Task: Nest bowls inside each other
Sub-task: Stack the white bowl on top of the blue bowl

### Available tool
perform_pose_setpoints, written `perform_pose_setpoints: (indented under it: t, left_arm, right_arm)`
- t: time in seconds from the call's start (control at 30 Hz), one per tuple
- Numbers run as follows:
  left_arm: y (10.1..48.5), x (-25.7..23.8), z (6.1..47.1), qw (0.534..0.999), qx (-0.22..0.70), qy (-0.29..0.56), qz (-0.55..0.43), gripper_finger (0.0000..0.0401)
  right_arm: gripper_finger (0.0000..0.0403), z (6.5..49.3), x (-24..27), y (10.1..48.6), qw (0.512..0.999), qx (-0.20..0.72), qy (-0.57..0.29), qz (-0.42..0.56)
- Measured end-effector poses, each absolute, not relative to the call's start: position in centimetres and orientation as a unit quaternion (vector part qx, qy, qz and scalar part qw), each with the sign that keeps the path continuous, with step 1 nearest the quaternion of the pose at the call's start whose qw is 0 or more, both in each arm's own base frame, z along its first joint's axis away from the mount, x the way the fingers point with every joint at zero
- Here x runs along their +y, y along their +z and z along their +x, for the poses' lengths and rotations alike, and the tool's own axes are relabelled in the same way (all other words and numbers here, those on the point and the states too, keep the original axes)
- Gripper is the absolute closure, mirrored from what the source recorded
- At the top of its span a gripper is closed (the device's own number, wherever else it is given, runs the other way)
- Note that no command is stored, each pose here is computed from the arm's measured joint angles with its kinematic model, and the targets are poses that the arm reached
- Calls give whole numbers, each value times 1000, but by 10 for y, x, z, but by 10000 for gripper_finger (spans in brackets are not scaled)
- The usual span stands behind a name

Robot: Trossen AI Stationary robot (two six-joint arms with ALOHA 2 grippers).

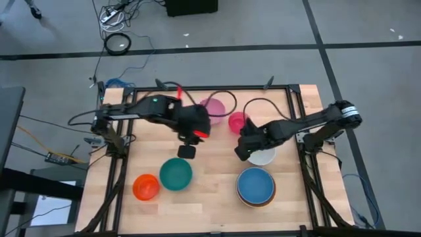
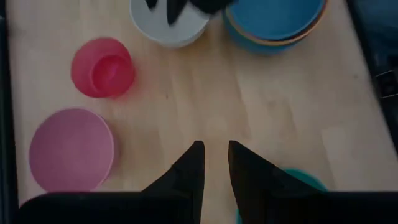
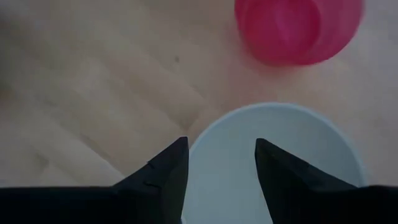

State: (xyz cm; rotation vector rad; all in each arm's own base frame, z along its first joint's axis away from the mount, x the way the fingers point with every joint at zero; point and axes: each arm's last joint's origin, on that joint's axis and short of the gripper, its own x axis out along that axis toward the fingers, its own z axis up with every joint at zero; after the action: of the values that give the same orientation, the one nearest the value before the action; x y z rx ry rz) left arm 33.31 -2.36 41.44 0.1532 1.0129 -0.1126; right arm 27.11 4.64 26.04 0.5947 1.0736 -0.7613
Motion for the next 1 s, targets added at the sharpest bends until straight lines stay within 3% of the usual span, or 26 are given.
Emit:
perform_pose_setpoints:
  t: [0.33, 0.53, 0.67, 0.93, 1.0]
  left_arm:
    - [446, -38, 298, 894, 434, -38, 100, 320]
    - [447, -45, 294, 892, 435, -35, 113, 320]
    - [445, -46, 294, 889, 441, -23, 123, 320]
    - [442, -44, 291, 880, 459, 5, 122, 321]
    - [442, -45, 290, 879, 461, 5, 120, 321]
  right_arm:
    - [182, 298, 45, 211, 687, 575, -348, 277]
    - [188, 304, 43, 200, 678, 577, -361, 278]
    - [231, 305, 36, 201, 678, 572, -365, 283]
    - [377, 315, 31, 192, 693, 573, -339, 275]
    - [394, 316, 31, 189, 694, 580, -337, 261]
